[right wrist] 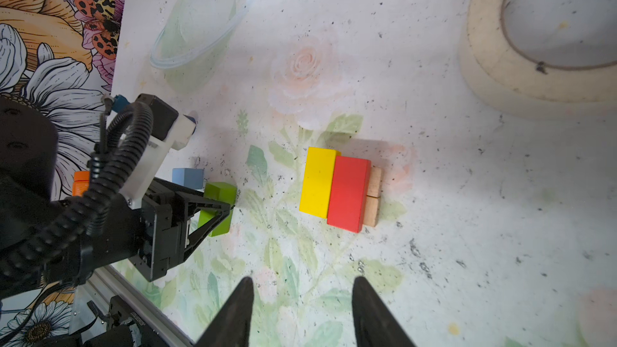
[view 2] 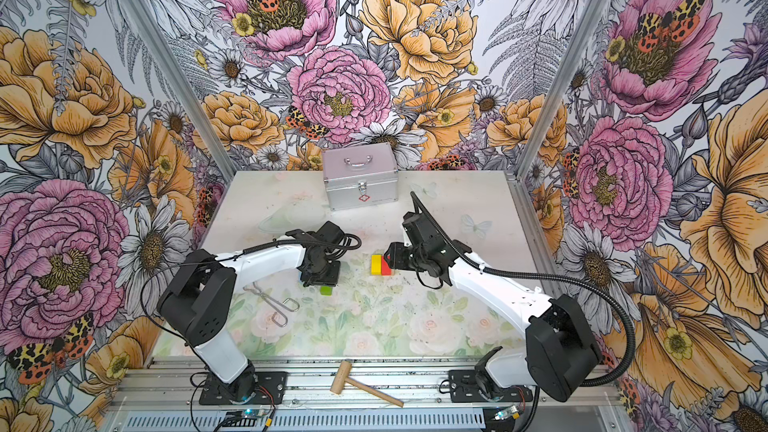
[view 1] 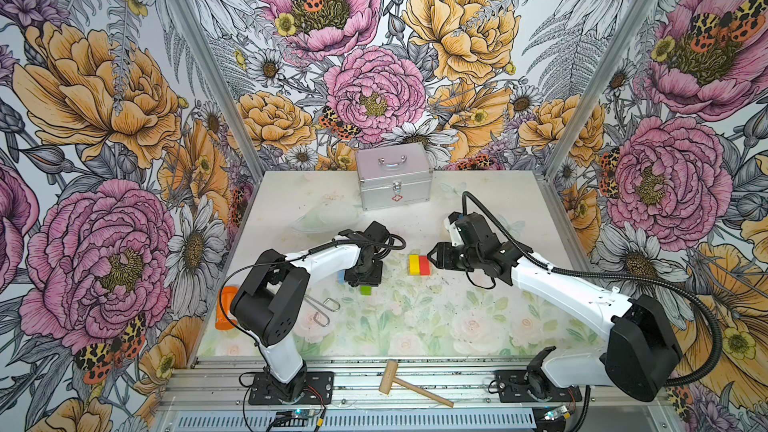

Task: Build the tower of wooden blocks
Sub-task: 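Lower the left gripper around the lime-green block and close it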

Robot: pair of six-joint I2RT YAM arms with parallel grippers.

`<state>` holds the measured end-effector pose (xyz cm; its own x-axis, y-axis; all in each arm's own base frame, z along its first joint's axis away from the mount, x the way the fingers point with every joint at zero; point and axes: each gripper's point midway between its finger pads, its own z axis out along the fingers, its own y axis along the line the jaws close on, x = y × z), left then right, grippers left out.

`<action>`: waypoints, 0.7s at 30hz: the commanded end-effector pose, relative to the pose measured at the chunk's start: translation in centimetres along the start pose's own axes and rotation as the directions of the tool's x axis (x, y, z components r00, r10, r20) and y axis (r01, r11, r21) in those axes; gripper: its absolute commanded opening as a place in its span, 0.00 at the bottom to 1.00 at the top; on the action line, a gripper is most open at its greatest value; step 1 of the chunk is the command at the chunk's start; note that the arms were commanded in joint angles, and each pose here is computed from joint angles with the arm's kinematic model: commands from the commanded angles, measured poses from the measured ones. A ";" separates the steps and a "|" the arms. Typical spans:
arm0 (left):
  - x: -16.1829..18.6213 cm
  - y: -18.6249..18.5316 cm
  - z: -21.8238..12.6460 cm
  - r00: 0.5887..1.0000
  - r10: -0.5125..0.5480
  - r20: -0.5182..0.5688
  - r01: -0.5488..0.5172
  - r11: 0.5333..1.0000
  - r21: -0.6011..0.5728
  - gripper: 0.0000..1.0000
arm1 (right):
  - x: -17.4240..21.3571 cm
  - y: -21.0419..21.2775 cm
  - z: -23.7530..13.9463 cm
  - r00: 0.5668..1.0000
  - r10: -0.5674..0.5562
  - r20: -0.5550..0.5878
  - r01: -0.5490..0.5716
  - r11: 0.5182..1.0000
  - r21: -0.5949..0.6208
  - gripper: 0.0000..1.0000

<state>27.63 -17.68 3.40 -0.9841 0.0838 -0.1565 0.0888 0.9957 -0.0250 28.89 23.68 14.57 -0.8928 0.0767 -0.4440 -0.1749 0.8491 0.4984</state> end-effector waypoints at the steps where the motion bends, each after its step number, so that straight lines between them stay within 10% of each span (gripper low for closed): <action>1: -0.2 -0.4 -0.8 1.000 -0.016 0.021 0.016 0.999 0.033 0.41 | 0.1 -0.7 0.3 1.000 0.003 0.000 -0.003 1.000 0.024 0.52; 21: 0.1 -0.4 -0.6 1.000 -0.011 0.008 0.011 1.000 0.018 0.36 | 0.5 -1.1 0.5 1.000 0.008 -0.008 -0.007 0.999 0.035 0.53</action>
<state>27.56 -17.71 3.56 -0.9835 0.0850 -0.1595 0.0904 0.9955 -0.0268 28.78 23.60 14.33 -0.8949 0.0753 -0.4399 -0.1723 0.8510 0.4961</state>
